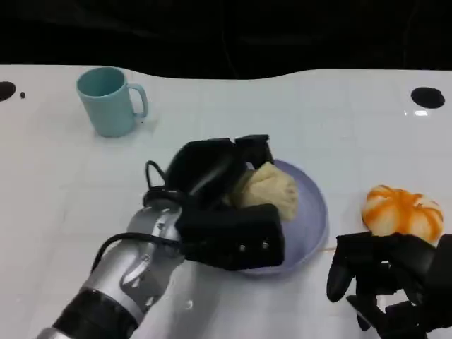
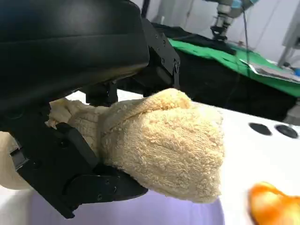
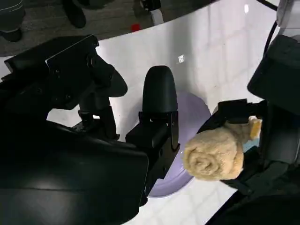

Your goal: Grasp the towel on the left side of the plate with the left hand and place it into the plate.

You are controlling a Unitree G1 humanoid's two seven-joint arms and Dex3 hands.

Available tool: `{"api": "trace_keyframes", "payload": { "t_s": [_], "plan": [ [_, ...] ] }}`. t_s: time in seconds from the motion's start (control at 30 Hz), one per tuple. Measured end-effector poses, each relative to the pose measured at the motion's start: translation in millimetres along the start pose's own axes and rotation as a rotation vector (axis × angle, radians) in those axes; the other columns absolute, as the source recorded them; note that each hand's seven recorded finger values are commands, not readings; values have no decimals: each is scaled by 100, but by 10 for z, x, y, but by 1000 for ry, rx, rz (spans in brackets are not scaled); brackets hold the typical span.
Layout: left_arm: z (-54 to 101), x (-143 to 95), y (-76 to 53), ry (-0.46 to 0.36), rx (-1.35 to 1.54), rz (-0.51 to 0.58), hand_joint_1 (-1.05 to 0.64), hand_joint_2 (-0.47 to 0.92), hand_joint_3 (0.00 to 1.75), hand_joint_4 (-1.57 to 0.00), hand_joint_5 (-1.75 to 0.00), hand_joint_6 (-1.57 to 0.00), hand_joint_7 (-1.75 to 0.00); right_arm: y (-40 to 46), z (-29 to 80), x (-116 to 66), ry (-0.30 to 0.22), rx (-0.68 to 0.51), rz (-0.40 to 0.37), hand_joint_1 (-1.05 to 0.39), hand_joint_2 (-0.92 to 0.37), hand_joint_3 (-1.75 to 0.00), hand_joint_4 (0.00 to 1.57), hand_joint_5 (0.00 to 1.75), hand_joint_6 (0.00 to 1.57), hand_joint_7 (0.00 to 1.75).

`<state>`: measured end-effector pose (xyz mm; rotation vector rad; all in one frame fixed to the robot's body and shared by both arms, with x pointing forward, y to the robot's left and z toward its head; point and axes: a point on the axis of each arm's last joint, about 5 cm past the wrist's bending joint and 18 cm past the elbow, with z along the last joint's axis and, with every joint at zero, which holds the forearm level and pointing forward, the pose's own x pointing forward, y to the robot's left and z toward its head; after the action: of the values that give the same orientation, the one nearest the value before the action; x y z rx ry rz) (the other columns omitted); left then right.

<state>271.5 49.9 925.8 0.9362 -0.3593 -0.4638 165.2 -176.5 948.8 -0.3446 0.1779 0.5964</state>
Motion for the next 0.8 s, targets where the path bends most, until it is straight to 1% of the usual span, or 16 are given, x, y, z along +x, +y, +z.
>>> {"api": "trace_keyframes", "payload": {
  "t_s": [0.03, 0.07, 0.1, 0.13, 0.17, 0.2, 0.23, 0.27, 0.37, 0.43, 0.53, 0.57, 0.63, 0.8],
  "plan": [
    [10, 6, -6, -1, -4, -18, -19, 61, 84, -72, -172, -73, -113, 0, 1, 0, 0, 0, 0, 4, -60, -106, 70, 169, 69, 143],
    [20, 12, -9, 2, -8, -39, -19, 68, 70, -65, -167, -77, -93, 0, 2, -1, -1, 0, 0, 4, -60, -106, 70, 169, 69, 143],
    [29, 19, -10, 10, -13, -65, -20, 76, 56, -61, -154, -78, -76, 1, 3, -1, -1, 0, 0, 4, -60, -106, 69, 168, 69, 143],
    [36, 26, -9, 21, -19, -92, -22, 85, 36, -57, -132, -77, -50, 1, 4, -1, -2, -1, 0, 4, -60, -106, 69, 168, 69, 143],
    [40, 28, -6, 30, -29, -119, -23, 88, 29, -56, -124, -78, -40, 2, 6, -1, -3, -1, 1, 4, -60, -106, 69, 169, 68, 143],
    [43, 29, -4, 32, -34, -140, -26, 90, 22, -51, -115, -70, -28, 3, 7, -2, -4, -2, 1, 4, -60, -106, 69, 169, 68, 143],
    [47, 28, -1, 31, -34, -161, -28, 91, 19, -46, -107, -65, -21, 3, 8, -1, -4, -2, 1, 4, -60, -105, 70, 169, 68, 143],
    [49, 27, 3, 29, -32, -179, -32, 92, 18, -39, -92, -59, -13, 4, 10, -2, -5, -2, 2, 4, -60, -105, 70, 169, 68, 143],
    [45, 17, 16, 32, 4, -237, -43, 92, 12, -32, -49, -44, -2, 5, 11, -2, -4, -2, 2, 3, -60, -105, 69, 169, 68, 143],
    [46, 9, 25, 26, 41, -255, -51, 92, 8, -25, -36, -33, 0, 5, 11, -3, -1, 0, 2, 4, -60, -105, 69, 169, 68, 143],
    [42, 7, 54, 18, 88, -268, -63, 92, 7, -14, -29, -20, 0, 5, 9, -3, 5, 4, 2, 4, -61, -105, 68, 169, 67, 143],
    [42, 9, 70, 16, 104, -274, -64, 92, 7, -12, -28, -18, 0, 5, 9, -4, 5, 5, 3, 4, -61, -105, 68, 169, 67, 144],
    [43, 15, 107, 12, 120, -275, -67, 92, 6, -10, -28, -15, 0, 4, 9, -4, 5, 5, 4, 4, -60, -105, 69, 169, 67, 144],
    [49, 4, 197, -3, 137, -244, -69, 92, 6, -9, -31, -15, 0, 2, 10, -4, 4, 4, 5, 4, -60, -105, 69, 170, 68, 144]
  ]
}}
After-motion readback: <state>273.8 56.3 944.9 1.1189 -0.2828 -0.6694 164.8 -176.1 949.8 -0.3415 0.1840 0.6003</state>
